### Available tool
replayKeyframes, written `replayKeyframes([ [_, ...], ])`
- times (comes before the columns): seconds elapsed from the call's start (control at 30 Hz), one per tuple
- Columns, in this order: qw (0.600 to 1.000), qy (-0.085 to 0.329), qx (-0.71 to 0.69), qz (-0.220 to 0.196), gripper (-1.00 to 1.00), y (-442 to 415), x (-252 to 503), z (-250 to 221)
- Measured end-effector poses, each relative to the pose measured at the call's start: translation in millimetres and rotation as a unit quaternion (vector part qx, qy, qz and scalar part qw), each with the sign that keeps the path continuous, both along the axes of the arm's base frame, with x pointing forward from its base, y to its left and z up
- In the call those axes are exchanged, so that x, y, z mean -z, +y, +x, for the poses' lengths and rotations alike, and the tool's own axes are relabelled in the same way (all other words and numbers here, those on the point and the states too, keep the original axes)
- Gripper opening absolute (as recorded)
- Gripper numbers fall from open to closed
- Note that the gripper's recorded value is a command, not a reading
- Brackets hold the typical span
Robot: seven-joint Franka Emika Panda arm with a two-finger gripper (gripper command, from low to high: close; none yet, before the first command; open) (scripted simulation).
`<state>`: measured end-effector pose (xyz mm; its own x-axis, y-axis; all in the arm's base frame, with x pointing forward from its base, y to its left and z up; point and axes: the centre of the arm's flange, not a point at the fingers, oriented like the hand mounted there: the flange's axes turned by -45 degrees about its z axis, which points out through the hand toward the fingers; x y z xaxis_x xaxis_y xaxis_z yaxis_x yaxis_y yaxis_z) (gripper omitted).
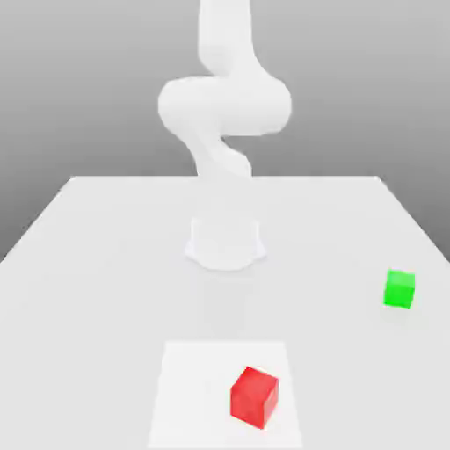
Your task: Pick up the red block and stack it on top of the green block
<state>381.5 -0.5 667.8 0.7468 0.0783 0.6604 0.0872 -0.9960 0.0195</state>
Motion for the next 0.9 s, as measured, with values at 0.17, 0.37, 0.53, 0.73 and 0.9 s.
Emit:
replayKeyframes([
  [0.17,0.992,0.075,-0.1,-0.036,0.0,9,98,56],
  [0.37,0.961,0.155,-0.214,-0.08,0.0,26,221,90],
  [0.53,0.919,0.217,-0.305,-0.12,0.0,39,322,92],
  [0.73,0.849,0.286,-0.409,-0.172,0.0,44,434,68],
  [0.9,0.83,0.301,-0.431,-0.184,0.0,42,498,61],
])
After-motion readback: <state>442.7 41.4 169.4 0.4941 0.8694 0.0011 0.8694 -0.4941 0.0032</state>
